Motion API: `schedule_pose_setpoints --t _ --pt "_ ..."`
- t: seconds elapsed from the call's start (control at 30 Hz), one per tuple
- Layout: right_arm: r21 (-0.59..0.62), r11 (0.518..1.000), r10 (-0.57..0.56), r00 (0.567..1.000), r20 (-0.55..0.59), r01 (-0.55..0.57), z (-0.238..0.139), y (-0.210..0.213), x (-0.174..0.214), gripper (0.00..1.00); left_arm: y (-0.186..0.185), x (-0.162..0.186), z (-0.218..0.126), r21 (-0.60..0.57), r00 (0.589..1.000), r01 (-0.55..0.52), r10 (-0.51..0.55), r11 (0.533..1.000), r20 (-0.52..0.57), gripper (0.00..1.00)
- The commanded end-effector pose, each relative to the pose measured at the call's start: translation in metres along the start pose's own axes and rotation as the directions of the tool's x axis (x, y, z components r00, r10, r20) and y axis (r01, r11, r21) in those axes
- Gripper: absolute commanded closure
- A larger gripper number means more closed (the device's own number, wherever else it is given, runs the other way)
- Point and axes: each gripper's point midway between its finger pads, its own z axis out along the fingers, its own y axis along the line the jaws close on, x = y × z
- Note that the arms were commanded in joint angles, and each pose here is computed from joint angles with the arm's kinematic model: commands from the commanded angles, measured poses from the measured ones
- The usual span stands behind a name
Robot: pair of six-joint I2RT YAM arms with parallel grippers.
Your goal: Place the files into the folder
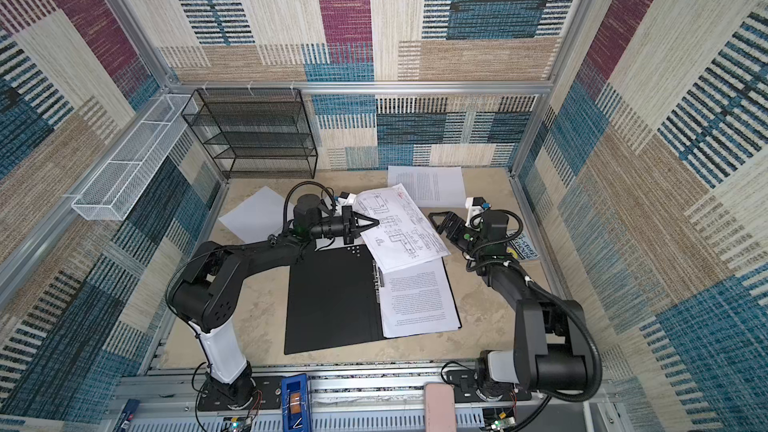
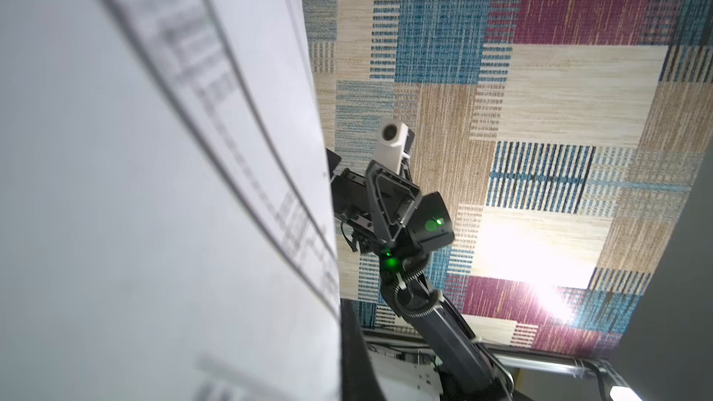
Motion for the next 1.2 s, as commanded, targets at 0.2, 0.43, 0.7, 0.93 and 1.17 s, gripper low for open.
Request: schedule_pose_setpoints --t 0.2,0.43,0.7,0.93,1.17 --pt "-0.429 0.902 -0.107 0.986 -0.128 0.042 -0.002 0.059 0.019 0.0 -0.022 0.016 -0.018 0.026 0.985 -0.043 0.046 0.999 -0.164 1.0" --pt "-0.487 0.873 -0.121 0.976 -0.181 0.018 -0.001 0.072 0.016 0.01 -0.026 0.024 -0.02 0.037 0.972 -0.073 0.08 0.997 -0.223 1.0" --pt "-0.482 0.875 -0.093 0.964 -0.249 -0.04 0.008 0.069 0.026 0.29 -0.026 0.024 -0.019 0.032 0.965 -0.088 0.093 0.996 -0.245 1.0" --pt "-0.41 0.908 -0.035 0.961 -0.275 -0.084 0.019 0.059 0.029 0.4 -0.023 0.024 -0.018 0.03 0.965 -0.086 0.091 0.996 -0.245 1.0" --pt "-0.312 0.93 0.092 0.944 -0.318 -0.195 0.027 0.025 0.05 0.0 -0.052 0.018 -0.017 0.114 0.962 -0.132 0.155 0.985 -0.226 1.0"
